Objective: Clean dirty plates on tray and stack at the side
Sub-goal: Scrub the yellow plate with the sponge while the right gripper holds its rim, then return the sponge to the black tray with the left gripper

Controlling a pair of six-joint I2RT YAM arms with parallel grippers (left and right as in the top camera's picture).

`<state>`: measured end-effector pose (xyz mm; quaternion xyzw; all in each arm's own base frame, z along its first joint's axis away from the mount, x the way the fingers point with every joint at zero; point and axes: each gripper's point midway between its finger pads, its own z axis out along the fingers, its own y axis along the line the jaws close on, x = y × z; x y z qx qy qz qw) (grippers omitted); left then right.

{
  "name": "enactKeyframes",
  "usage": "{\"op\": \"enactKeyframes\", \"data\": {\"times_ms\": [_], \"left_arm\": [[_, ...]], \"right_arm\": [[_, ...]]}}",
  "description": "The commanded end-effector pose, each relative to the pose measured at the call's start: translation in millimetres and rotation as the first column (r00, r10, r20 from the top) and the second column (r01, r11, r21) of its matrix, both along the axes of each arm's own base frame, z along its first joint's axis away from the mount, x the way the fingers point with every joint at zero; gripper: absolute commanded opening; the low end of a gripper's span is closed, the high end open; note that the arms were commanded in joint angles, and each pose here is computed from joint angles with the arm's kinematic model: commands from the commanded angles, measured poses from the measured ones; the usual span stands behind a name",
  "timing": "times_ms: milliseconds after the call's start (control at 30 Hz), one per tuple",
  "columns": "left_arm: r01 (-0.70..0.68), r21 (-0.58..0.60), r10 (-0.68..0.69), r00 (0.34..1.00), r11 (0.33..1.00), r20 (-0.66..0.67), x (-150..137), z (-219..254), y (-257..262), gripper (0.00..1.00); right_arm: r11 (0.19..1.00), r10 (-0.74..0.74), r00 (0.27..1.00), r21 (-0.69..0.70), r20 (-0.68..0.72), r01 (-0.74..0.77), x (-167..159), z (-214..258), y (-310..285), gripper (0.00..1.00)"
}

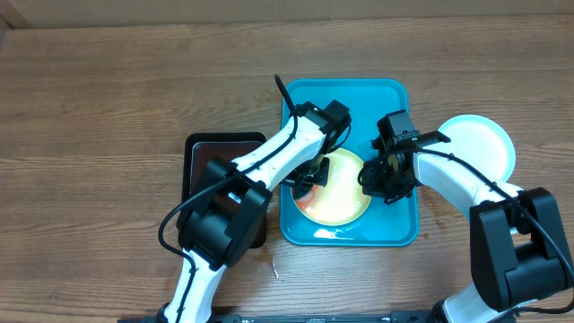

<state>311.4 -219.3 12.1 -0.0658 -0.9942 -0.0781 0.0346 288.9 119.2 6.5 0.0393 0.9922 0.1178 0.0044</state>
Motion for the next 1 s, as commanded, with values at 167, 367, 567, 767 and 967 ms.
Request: {"op": "enactKeyframes", "data": {"times_ms": [167, 367, 567, 767, 967], "left_arm": [[-0.096, 0.051, 0.091, 0.991, 0.994, 0.096, 27, 24, 10, 0.04], [-0.082, -0.176, 0.101, 0.990, 0.981, 0.098, 34, 77, -29, 0.04], [-0.073, -0.223, 0.111, 0.981, 0.972, 0.162, 32, 138, -6, 0.04], [-0.182, -0.043, 0.187, 0.948, 0.982, 0.259, 29, 181, 81, 0.04], [-0.289, 0.082, 0.267, 0.939, 0.954, 0.215, 21, 166, 136, 0.05]], "right_arm": [[0.998, -0.001, 1.000, -0.056, -0.012, 0.001, -4, -7, -10, 0.04], [0.998, -0.001, 1.000, -0.057, -0.013, 0.000, -4, -7, -11, 0.04], [0.998, -0.001, 1.000, -0.058, -0.017, 0.000, -5, -7, -11, 0.04], [0.998, -0.001, 1.000, -0.058, -0.018, 0.000, -5, -7, -11, 0.04], [0.998, -0.002, 1.000, -0.058, -0.018, 0.001, -5, -7, -11, 0.04]]}}
